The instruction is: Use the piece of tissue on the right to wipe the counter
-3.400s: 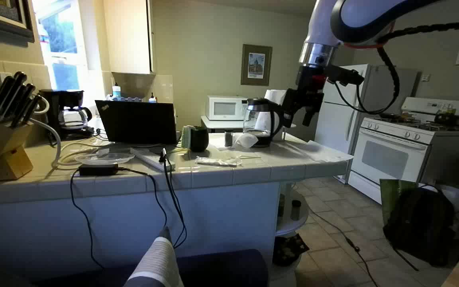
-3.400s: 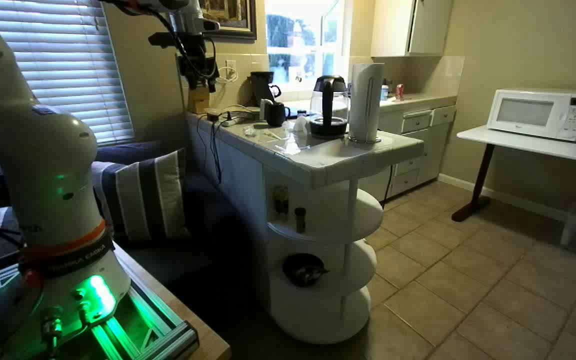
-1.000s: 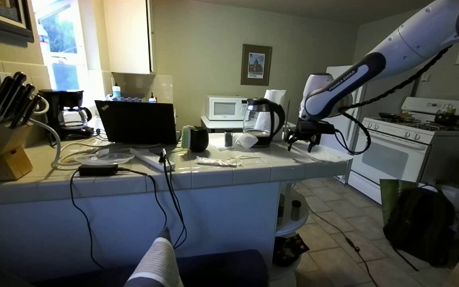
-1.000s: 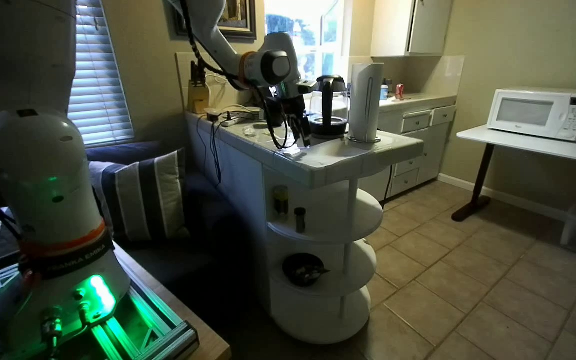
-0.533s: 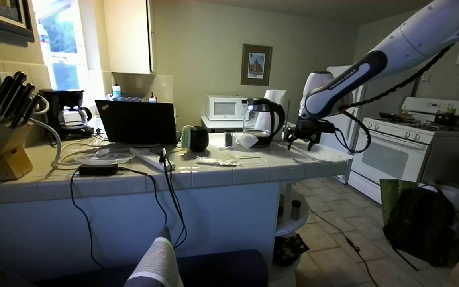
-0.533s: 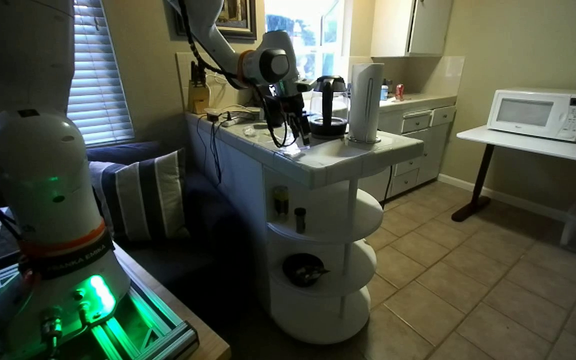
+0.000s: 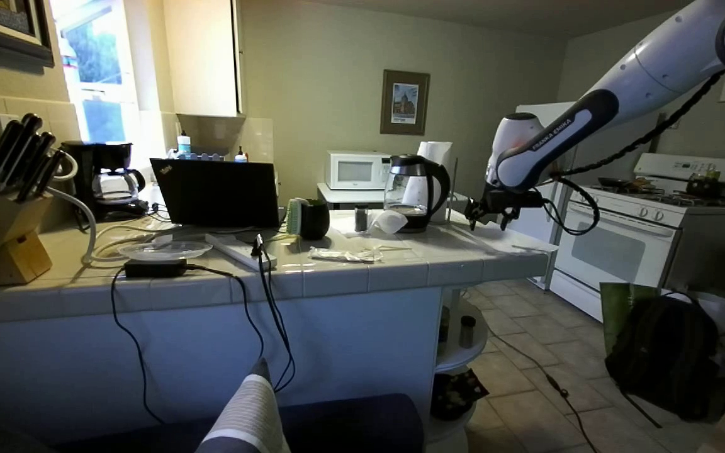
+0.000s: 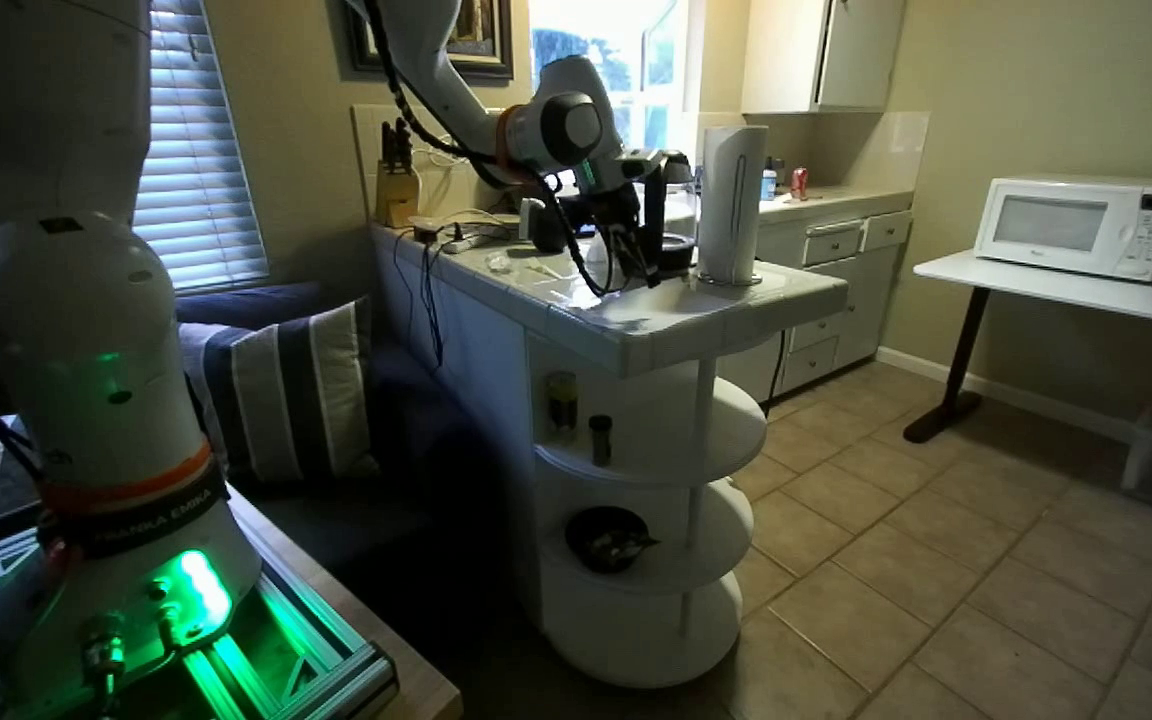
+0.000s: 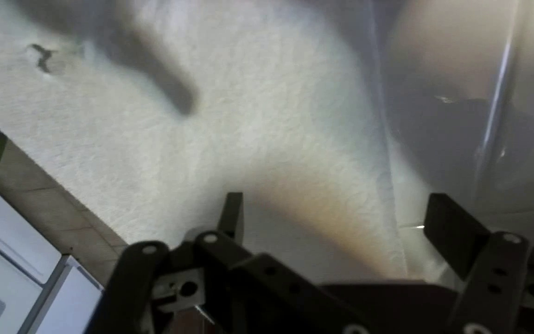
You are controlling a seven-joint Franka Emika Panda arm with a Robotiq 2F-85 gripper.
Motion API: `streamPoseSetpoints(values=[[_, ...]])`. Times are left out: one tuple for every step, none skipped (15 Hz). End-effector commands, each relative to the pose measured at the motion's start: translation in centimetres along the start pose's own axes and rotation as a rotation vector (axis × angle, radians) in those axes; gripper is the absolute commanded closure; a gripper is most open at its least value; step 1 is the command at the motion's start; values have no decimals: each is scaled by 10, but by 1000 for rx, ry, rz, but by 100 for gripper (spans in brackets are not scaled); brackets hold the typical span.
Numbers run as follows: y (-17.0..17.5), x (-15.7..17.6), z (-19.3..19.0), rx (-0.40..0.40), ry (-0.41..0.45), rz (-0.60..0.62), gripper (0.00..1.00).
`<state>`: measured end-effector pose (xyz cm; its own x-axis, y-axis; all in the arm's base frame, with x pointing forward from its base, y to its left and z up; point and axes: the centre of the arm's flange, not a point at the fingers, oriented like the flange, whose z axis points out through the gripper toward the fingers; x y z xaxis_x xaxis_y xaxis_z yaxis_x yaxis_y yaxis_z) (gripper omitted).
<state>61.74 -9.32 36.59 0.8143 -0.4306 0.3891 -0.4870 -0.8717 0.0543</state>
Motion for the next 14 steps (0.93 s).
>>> streamPoseSetpoints(values=[[11, 3, 19, -31, 57, -2, 0], [15, 3, 22, -35, 58, -12, 0], [17, 2, 27, -42, 56, -15, 0], [19, 0, 31, -46, 52, -18, 0], [20, -2, 37, -49, 48, -19, 0], [21, -4, 42, -56, 40, -20, 0], [21, -6, 48, -61, 35, -23, 0], [21, -9, 53, -64, 23, -26, 0], [20, -12, 57, -61, 18, -29, 9], [18, -14, 60, -63, 10, -30, 27], [16, -15, 60, -58, 13, -33, 34], [15, -15, 58, -57, 12, -31, 44], [13, -15, 58, -56, 15, -35, 51], [11, -16, 57, -55, 8, -33, 60]])
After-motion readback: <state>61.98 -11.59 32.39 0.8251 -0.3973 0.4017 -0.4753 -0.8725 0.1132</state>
